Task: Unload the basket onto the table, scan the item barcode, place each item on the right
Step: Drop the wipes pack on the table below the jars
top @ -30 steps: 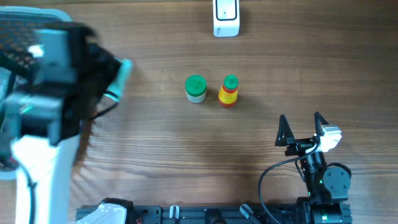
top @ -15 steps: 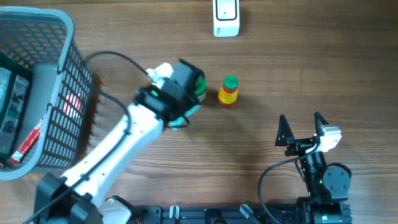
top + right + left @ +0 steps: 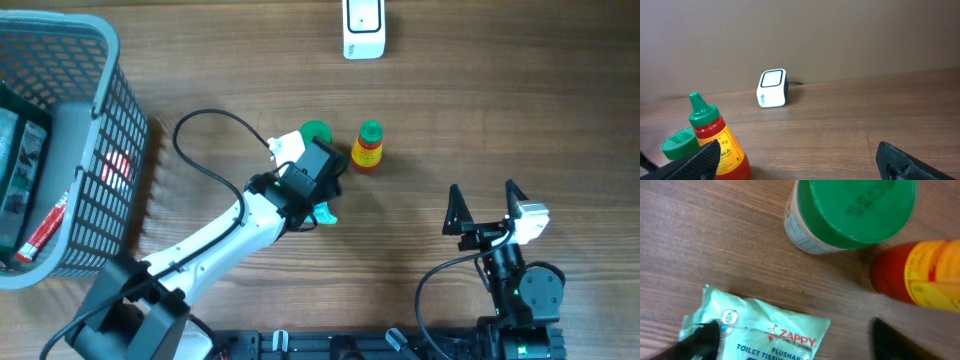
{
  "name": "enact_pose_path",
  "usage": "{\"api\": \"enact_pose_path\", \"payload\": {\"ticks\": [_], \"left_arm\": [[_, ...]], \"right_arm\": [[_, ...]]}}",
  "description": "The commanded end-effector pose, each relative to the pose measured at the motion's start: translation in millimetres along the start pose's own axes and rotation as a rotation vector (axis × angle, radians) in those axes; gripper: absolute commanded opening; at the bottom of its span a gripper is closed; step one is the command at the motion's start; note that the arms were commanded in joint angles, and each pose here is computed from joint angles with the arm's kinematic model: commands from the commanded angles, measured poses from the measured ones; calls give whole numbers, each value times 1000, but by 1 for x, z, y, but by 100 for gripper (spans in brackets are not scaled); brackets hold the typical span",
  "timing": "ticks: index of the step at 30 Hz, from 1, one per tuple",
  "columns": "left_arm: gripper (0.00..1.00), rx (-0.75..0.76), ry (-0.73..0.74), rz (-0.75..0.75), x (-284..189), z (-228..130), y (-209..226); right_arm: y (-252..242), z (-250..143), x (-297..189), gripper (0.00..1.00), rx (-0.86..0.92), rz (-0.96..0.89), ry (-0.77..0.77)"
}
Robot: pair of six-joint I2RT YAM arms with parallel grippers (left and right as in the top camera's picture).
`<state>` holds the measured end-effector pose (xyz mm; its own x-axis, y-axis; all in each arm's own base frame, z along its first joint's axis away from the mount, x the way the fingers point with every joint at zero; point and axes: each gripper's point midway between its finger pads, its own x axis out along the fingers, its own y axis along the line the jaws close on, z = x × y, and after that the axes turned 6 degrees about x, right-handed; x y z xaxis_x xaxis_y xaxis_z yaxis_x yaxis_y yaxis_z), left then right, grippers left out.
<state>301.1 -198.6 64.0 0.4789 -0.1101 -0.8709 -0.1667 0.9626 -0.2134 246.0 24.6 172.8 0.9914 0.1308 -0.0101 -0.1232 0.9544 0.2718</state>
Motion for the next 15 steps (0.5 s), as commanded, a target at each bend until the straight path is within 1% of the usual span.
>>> {"api": "enact_pose_path", "payload": {"ticks": [1, 4, 8, 11, 13, 15], "left_arm": [[100, 90, -123, -104, -50, 44, -32], [100, 83, -222, -132, -91, 77, -37], [100, -8, -377, -155, -158, 126, -24], [100, -71, -534, -162, -211, 168, -1], [100, -114, -656, -132, -248, 197, 23], [100, -179, -751, -79, -277, 218, 52]], "right_arm": [[-1, 1, 0, 100, -13, -6, -7], [0, 1, 0, 100, -13, -6, -8], [-1, 1, 0, 100, -13, -6, -7], [-1, 1, 0, 100, -13, -6, -7], [0, 1, 0, 100, -13, -6, -8], [-1, 1, 0, 100, -13, -6, -7]]}}
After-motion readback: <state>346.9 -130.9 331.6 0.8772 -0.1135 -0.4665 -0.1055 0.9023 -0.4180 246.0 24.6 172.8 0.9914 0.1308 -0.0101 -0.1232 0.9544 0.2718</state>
